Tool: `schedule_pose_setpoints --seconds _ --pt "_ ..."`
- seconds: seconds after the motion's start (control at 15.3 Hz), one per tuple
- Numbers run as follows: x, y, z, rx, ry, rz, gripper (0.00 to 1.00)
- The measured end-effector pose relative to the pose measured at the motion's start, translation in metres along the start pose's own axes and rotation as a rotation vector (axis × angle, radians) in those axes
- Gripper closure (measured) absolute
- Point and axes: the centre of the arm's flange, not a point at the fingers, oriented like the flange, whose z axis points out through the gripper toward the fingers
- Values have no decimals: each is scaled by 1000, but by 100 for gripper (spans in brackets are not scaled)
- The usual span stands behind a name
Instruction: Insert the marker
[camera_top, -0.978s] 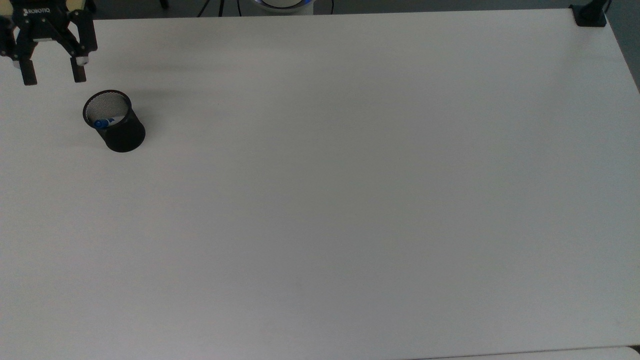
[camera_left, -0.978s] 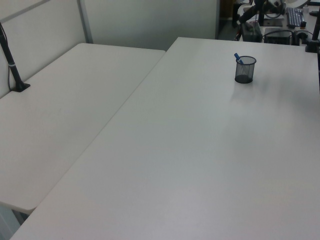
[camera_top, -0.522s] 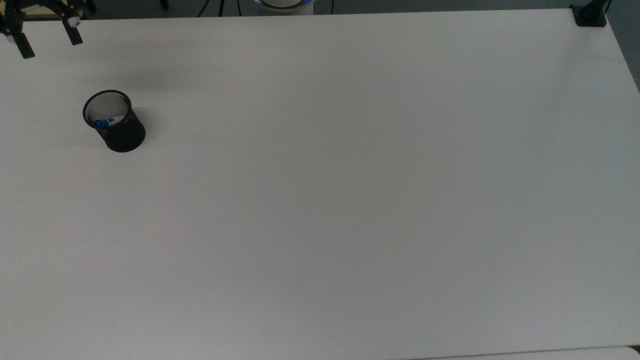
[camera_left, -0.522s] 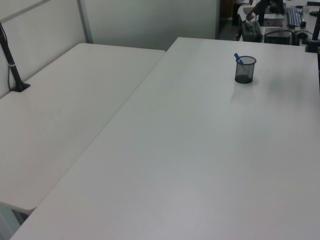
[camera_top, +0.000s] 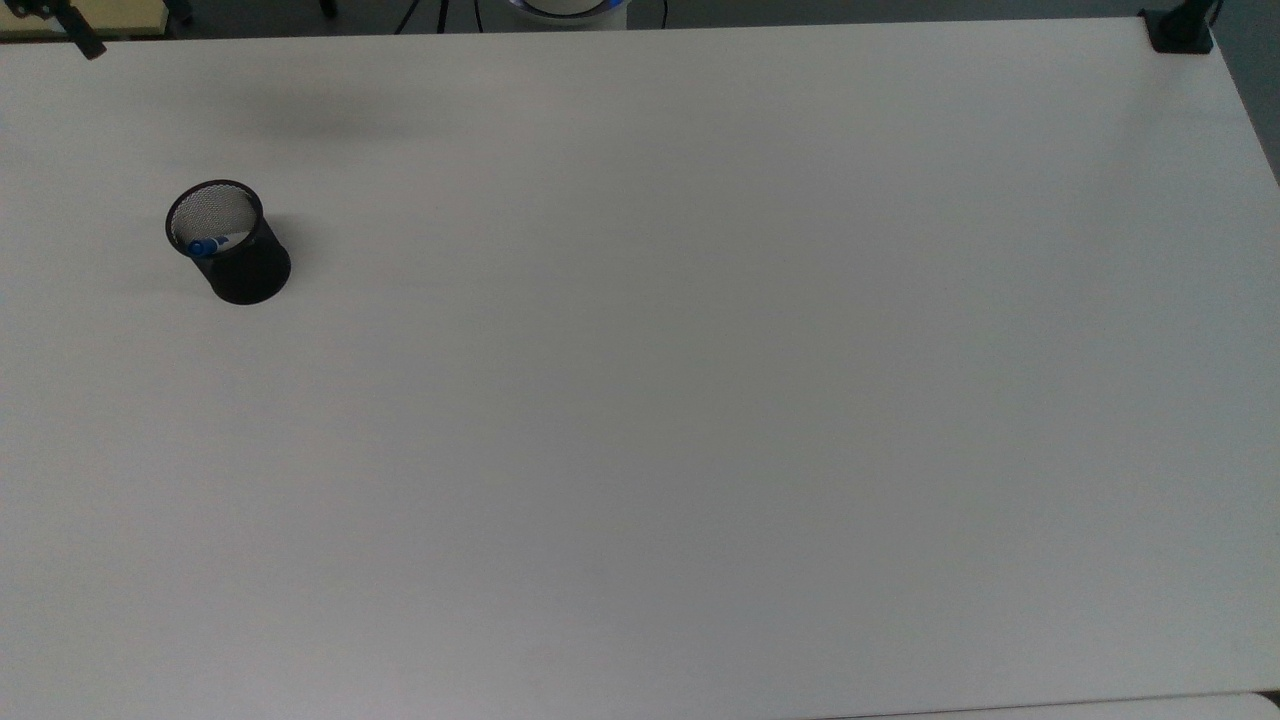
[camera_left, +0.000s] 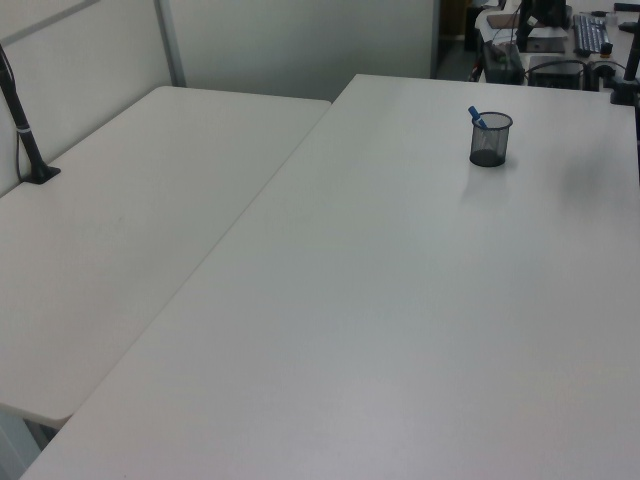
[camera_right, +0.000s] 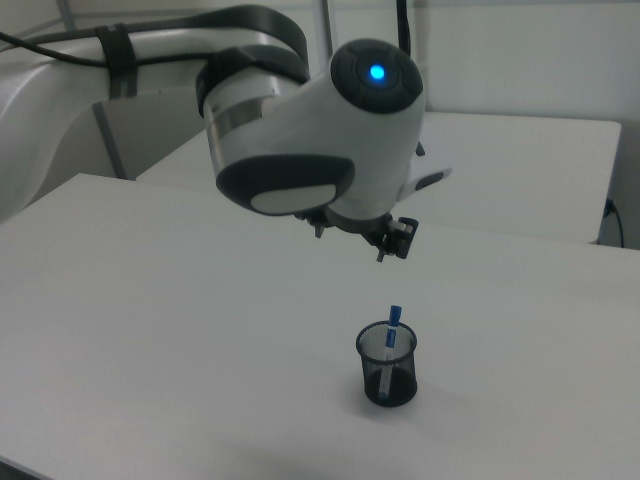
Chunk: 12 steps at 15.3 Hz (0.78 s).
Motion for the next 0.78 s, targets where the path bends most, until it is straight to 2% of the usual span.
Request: schedule_pose_setpoints --seconds 0.46,0.78 --pt "26 -36 -19 -11 -121 180 10" --pt "62 -88 -6 -116 -208 263 10"
